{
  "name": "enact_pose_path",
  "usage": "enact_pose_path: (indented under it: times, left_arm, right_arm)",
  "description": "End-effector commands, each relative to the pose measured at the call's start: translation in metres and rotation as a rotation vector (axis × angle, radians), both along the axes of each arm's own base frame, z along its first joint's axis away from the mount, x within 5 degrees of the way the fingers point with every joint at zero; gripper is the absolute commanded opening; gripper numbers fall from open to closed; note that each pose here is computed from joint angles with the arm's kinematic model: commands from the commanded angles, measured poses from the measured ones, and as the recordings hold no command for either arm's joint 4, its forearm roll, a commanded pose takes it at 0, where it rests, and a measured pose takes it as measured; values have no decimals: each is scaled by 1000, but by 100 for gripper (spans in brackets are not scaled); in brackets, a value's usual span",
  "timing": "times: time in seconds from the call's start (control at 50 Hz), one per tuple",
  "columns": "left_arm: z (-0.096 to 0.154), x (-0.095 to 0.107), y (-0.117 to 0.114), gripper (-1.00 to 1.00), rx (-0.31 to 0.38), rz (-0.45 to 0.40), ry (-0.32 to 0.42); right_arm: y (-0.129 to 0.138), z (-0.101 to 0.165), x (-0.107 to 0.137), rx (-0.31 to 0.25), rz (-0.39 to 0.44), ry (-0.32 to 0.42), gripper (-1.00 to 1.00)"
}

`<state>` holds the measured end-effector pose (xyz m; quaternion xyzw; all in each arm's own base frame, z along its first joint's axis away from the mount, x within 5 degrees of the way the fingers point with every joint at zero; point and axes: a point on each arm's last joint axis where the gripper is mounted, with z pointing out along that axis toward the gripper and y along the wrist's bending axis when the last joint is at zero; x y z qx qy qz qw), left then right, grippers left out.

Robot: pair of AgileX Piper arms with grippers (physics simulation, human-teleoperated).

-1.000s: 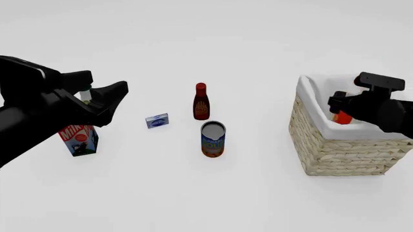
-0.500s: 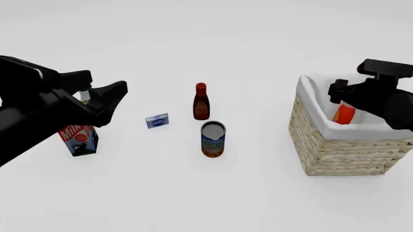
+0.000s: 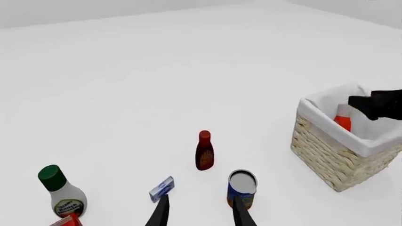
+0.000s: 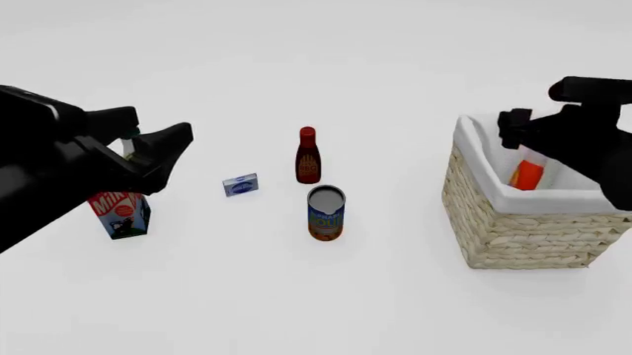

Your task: Pick the ketchup and place it in the basket.

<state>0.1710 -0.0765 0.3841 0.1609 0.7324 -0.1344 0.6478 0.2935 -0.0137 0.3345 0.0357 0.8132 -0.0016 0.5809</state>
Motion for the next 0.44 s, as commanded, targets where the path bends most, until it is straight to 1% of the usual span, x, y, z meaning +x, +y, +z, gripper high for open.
enact_pose_path:
  times: [0.02,0.04,0.08,0.1,0.12,0.14,0.18,0.22,0.28,0.3,0.32,0.34,0.38,0.4,0.42,0.44]
  left_arm:
    - [1,-1,0,100,-9,-1,-1]
    - [1,-1,0,100,-10,-1,-1]
    - [1,0,0,100,-8,2,-6]
    - [1,0,0,100,-8,2,-6]
    - [1,0,0,100,-11,1,-4]
    - [0,0,0,100,-11,2,-5]
    - [0,-1,0,100,-16,2,-5]
    - [0,-1,1,100,-17,4,-8]
    - [1,-2,2,100,-31,7,-9]
    - [1,-2,2,100,-31,7,-9]
    - [1,-4,3,100,-43,8,-9]
    - [2,-5,3,100,-45,10,-11]
    - [1,-6,5,100,-56,15,-10]
    - [1,-6,5,100,-58,19,-9]
    - [1,-6,5,100,-63,19,-8]
    - [2,-8,6,100,-67,20,-10]
  right_arm:
    - [12,9,-25,-33,48,-101,100]
    - [12,8,-27,-28,48,-109,100]
    - [17,12,-40,-65,77,-158,100]
    - [17,12,-40,-65,77,-158,100]
    - [15,12,-42,-82,71,-169,100]
    - [19,12,-48,-75,87,-190,100]
    - [21,11,-53,-113,101,-209,100]
    - [22,10,-59,-116,107,-233,100]
    - [25,11,-71,-165,130,-288,100]
    - [25,11,-71,-165,130,-288,100]
    - [24,13,-77,-171,121,-319,100]
    - [26,12,-82,-190,134,-339,100]
    - [26,13,-93,-195,135,-383,100]
    - [27,10,-96,-237,143,-388,100]
    - [28,12,-104,-215,147,-416,100]
    - [27,13,-109,-232,142,-433,100]
